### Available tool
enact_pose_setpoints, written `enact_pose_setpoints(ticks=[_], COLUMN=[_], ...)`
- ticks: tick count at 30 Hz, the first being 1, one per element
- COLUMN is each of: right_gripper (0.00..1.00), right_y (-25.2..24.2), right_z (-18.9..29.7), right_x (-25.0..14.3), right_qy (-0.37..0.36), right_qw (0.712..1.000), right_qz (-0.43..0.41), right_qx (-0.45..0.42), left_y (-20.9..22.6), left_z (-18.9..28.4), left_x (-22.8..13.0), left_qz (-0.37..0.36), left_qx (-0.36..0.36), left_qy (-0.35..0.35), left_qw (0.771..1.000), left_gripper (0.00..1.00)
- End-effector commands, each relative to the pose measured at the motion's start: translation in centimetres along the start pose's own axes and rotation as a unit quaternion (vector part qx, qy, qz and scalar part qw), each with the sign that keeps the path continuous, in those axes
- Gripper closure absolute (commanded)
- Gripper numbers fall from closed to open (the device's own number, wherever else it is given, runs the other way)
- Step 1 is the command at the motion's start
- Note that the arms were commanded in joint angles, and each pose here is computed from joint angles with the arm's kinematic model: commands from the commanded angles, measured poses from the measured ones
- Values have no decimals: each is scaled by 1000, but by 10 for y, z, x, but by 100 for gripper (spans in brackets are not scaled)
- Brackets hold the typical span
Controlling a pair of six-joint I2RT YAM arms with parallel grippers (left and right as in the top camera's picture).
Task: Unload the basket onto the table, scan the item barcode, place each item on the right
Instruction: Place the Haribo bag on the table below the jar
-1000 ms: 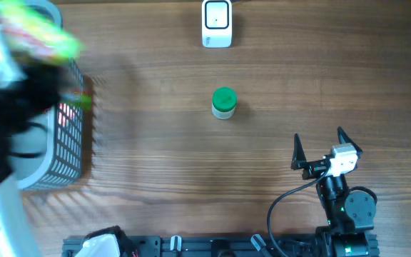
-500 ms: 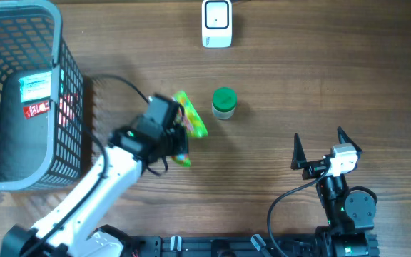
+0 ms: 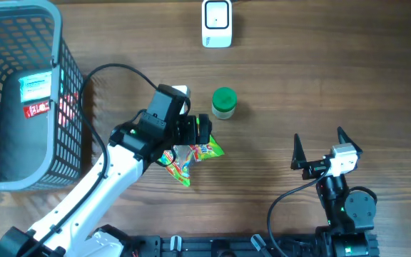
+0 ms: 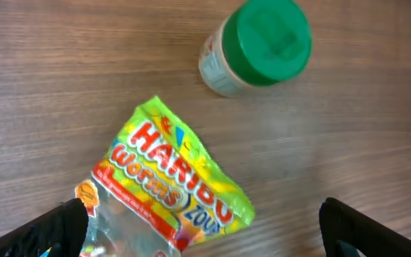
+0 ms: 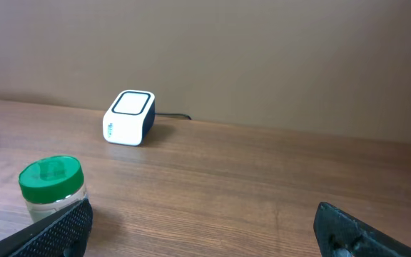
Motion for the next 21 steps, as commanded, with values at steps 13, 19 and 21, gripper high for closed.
enact_pose_setpoints(ticks=[13, 19, 21], right_gripper=[0, 0, 0], right_y=[-1, -1, -1], right_z=[0, 0, 0], right_x=[0, 0, 0], right_qy=[0, 0, 0], right_qw=[1000, 1000, 1000], right_qz=[8, 8, 8], right_qx=[-5, -5, -5], left_y=[47, 38, 17], left_z=[-62, -70, -53], left_x=[-80, -91, -69], left_qz=[61, 59, 28], left_qx=[48, 37, 0], left_qy=[197, 225, 192], left_qw=[977, 972, 981], left_gripper=[96, 96, 95])
Point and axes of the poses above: each gripper's point midway between its finger pads, its own z axis back along the fingers, its own y axis along the line the jaws close on, x = y × z, the point moved 6 cm from there along z, back along the fingers, and after that the axes turned 9 degrees about z, right-handed, at the moved point
